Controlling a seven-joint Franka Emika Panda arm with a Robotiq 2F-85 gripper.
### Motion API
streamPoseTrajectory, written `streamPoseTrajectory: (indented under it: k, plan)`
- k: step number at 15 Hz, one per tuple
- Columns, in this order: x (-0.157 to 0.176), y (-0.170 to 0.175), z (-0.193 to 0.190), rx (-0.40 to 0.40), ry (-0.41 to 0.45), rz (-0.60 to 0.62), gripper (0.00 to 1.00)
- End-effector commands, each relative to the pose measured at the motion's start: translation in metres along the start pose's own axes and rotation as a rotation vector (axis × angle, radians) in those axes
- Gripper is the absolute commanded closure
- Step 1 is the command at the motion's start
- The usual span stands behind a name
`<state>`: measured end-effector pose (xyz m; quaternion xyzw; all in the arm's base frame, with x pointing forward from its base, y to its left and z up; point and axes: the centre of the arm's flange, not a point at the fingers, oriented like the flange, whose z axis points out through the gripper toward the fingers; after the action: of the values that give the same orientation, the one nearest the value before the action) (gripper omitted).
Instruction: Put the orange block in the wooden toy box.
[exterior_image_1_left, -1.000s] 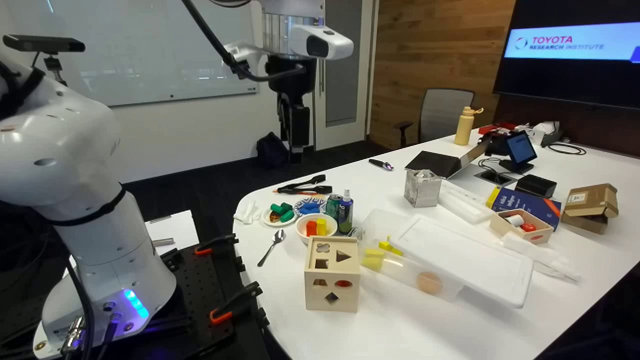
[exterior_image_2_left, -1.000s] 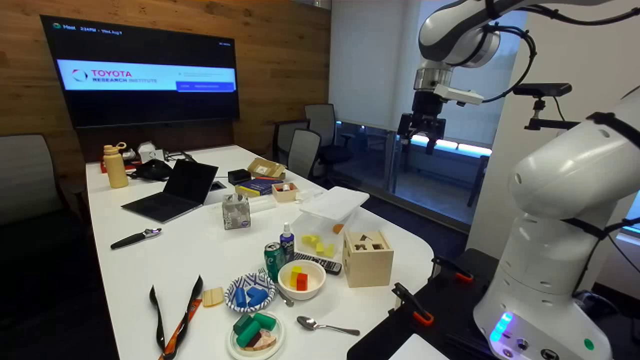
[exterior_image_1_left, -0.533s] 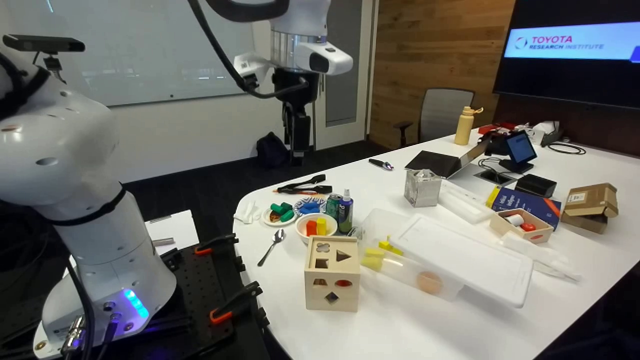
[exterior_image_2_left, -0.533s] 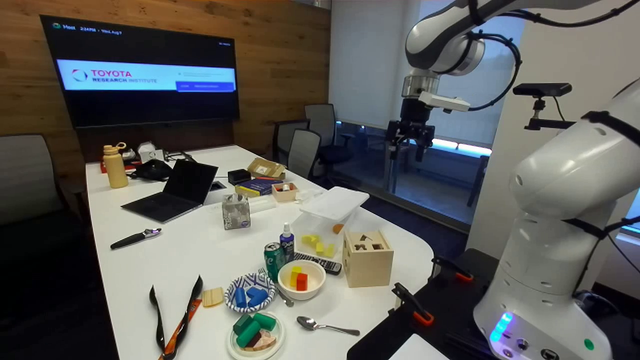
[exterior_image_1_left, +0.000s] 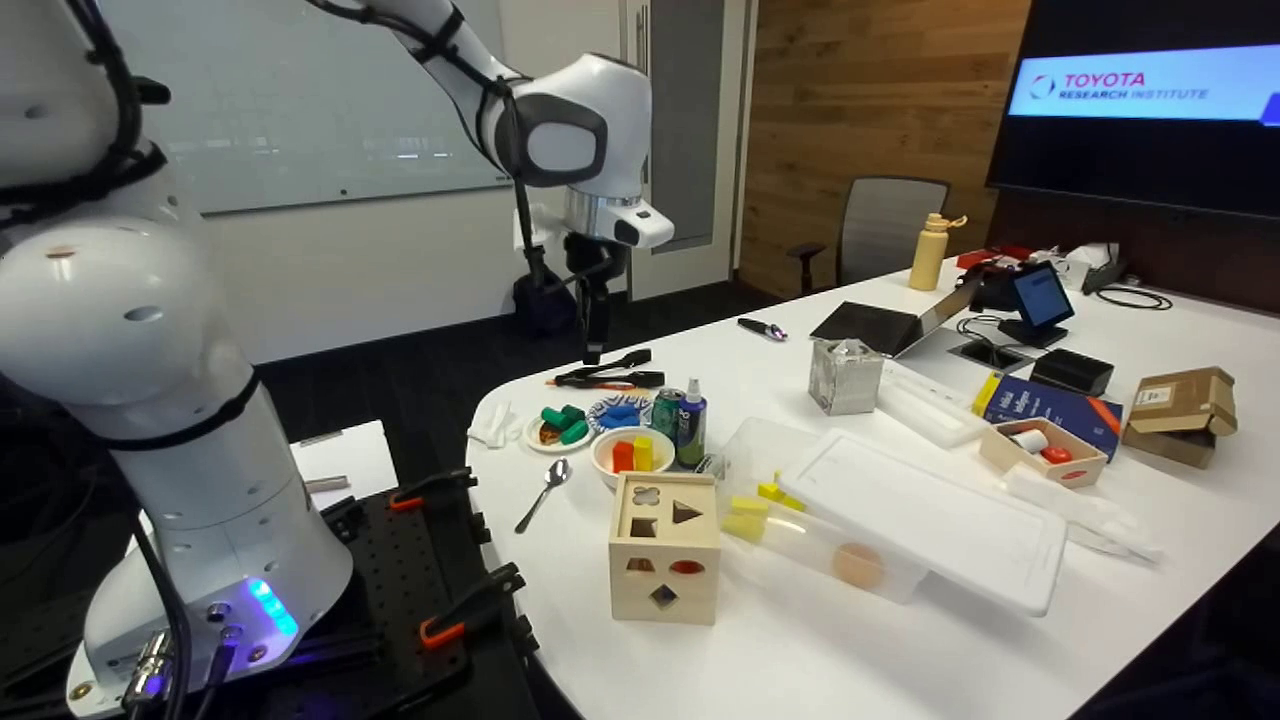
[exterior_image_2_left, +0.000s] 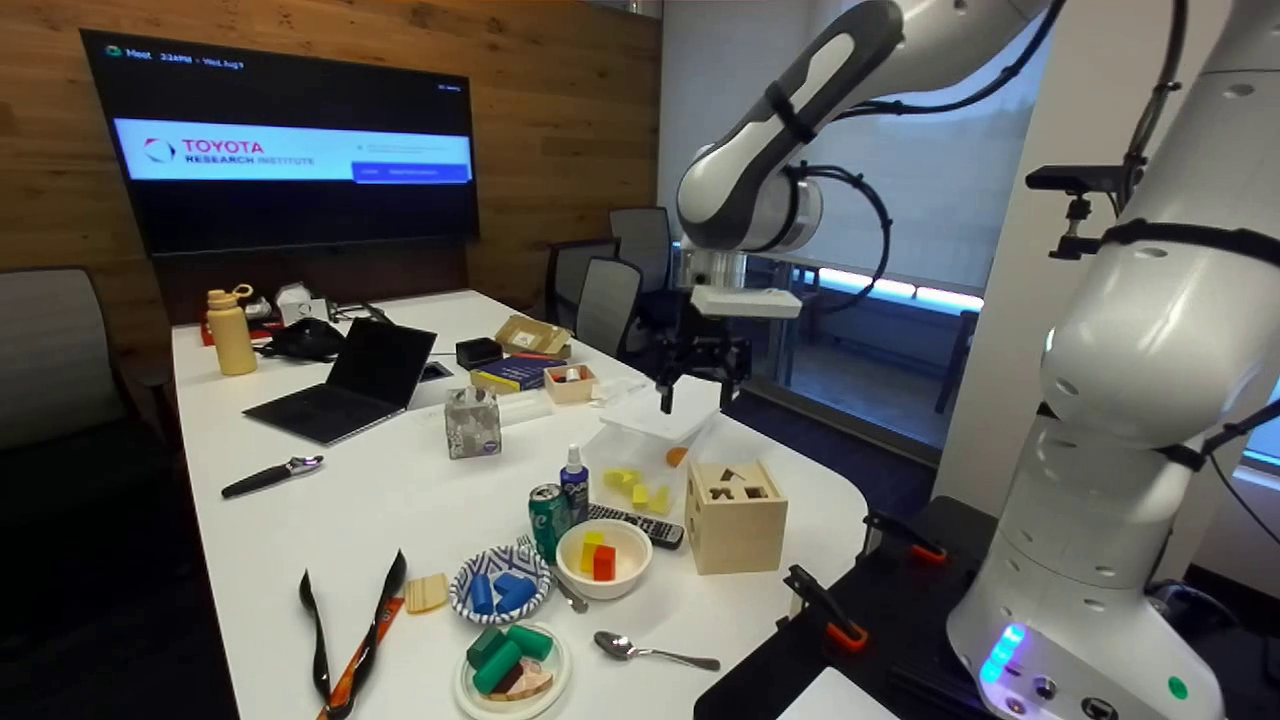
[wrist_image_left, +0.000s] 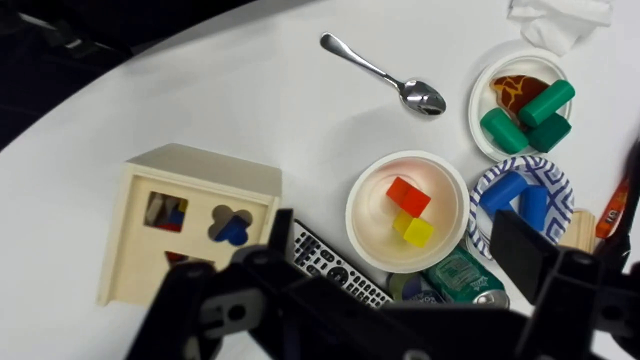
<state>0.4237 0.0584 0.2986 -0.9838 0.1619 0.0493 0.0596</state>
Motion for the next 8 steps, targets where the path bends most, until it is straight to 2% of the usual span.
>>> streamPoseTrajectory:
  k: [1, 5, 8]
  plan:
    - [0.034, -0.063, 0.068, -0.014, 0.023, 0.061, 0.0]
    - [0.029, -0.095, 0.13, 0.008, 0.094, 0.167, 0.0]
    - [0.022, -0.097, 0.159, -0.014, 0.148, 0.277, 0.0]
